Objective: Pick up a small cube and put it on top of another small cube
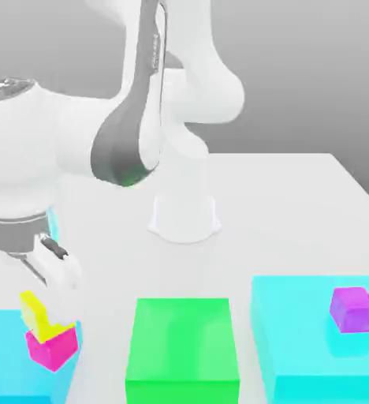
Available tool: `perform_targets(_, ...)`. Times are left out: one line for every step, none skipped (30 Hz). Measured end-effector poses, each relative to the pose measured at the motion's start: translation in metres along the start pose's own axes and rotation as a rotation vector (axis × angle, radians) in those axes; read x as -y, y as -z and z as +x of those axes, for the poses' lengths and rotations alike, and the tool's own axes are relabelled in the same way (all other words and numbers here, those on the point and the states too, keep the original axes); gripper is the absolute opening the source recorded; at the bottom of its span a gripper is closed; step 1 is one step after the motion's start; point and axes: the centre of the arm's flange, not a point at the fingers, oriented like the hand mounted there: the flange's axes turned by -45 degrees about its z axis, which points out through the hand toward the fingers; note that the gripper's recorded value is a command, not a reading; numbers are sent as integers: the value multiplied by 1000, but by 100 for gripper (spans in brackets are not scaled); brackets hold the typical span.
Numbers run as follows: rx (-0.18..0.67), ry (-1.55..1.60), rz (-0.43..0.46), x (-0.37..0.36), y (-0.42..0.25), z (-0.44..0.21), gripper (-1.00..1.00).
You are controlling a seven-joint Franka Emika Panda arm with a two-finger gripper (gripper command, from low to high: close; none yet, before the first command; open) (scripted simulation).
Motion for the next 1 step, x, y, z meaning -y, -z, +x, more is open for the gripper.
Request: perform_targets(0, 0, 0, 0, 0, 0, 100)
